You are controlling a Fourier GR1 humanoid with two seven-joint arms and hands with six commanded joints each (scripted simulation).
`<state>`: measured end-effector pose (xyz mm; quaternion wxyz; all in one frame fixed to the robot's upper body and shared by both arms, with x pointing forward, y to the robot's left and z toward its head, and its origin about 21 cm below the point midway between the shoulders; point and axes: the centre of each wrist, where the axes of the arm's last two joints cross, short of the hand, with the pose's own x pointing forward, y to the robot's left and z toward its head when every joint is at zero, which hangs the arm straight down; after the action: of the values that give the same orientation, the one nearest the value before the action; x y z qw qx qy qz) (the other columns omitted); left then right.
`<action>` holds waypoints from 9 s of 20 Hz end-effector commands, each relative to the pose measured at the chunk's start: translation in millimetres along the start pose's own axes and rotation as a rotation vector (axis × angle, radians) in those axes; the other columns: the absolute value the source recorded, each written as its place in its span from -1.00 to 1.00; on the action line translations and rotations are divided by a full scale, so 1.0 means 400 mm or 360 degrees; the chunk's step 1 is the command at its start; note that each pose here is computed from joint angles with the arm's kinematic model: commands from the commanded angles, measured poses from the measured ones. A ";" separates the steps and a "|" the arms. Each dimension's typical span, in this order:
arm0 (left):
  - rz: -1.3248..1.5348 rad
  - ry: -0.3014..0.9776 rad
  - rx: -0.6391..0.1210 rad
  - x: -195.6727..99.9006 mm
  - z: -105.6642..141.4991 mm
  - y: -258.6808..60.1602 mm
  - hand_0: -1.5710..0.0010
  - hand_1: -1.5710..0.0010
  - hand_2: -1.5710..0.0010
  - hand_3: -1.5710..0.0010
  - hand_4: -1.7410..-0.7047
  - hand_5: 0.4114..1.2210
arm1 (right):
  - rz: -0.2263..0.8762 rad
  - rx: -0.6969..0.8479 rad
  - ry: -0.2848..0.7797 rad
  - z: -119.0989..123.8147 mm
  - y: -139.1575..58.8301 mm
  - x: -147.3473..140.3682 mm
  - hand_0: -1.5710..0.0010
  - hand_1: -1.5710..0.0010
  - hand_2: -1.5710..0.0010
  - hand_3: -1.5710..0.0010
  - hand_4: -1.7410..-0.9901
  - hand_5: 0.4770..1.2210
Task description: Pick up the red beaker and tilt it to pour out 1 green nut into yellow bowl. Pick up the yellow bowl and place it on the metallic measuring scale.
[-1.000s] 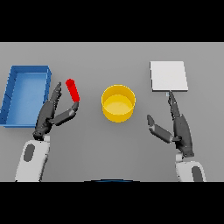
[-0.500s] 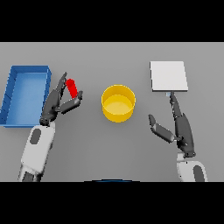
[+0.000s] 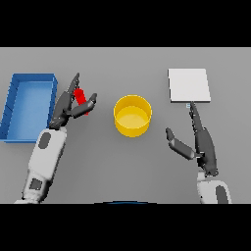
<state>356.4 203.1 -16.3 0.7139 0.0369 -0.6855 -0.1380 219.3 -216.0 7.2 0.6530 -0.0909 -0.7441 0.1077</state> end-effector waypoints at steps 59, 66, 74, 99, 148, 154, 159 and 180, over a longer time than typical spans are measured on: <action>-0.2779 -0.0523 -0.0756 0.366 -0.109 -0.205 -1.00 -1.00 -1.00 -0.85 -0.96 0.99 | -0.0096 -0.0030 0.0013 0.024 0.005 -0.006 1.00 1.00 1.00 1.00 0.19 -0.53; -0.3276 -0.0598 -0.0885 0.370 -0.117 -0.260 -1.00 -1.00 -1.00 -0.97 -0.99 1.00 | -0.0073 -0.0058 0.0037 0.013 0.006 -0.007 1.00 1.00 1.00 1.00 0.21 -0.60; -0.3678 -0.0654 -0.0938 0.420 -0.140 -0.291 -1.00 -1.00 -1.00 -0.99 -0.99 1.00 | 0.0023 -0.0086 0.0033 0.017 0.004 -0.006 1.00 1.00 1.00 1.00 0.34 -0.72; -0.2707 -0.0126 0.0067 0.833 -0.270 0.136 -1.00 -1.00 -0.98 -0.73 -0.98 1.00 | -0.0057 -0.0045 -0.0009 0.002 0.006 -0.010 1.00 1.00 1.00 1.00 0.38 -0.69; -0.0916 0.0669 0.0386 0.233 0.094 0.396 0.95 0.96 0.96 0.96 0.85 -0.35 | 0.0194 0.0144 -0.0038 -0.010 0.010 0.004 1.00 1.00 1.00 1.00 0.51 -0.46; -0.0894 0.0688 0.0376 0.223 0.089 0.375 0.99 0.99 0.99 0.99 0.84 -0.27 | 0.0521 0.0509 -0.0185 -0.092 -0.004 0.052 1.00 1.00 1.00 1.00 0.30 -0.40; -0.0896 0.0697 0.0383 0.215 0.092 0.380 1.00 1.00 1.00 1.00 0.83 -0.27 | 0.1073 0.0793 -0.0311 -0.168 0.014 0.106 1.00 1.00 1.00 1.00 0.23 -0.48; -0.0914 0.0689 0.0368 0.235 0.079 0.388 1.00 1.00 1.00 1.00 0.82 -0.20 | 0.1630 0.1636 -0.0403 -0.324 0.162 0.120 1.00 1.00 1.00 1.00 0.23 -0.47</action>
<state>349.9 333.3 114.2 0.7654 0.3365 -0.4918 -0.2431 341.3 -135.1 50.7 0.3905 -0.0966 -0.5331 0.7443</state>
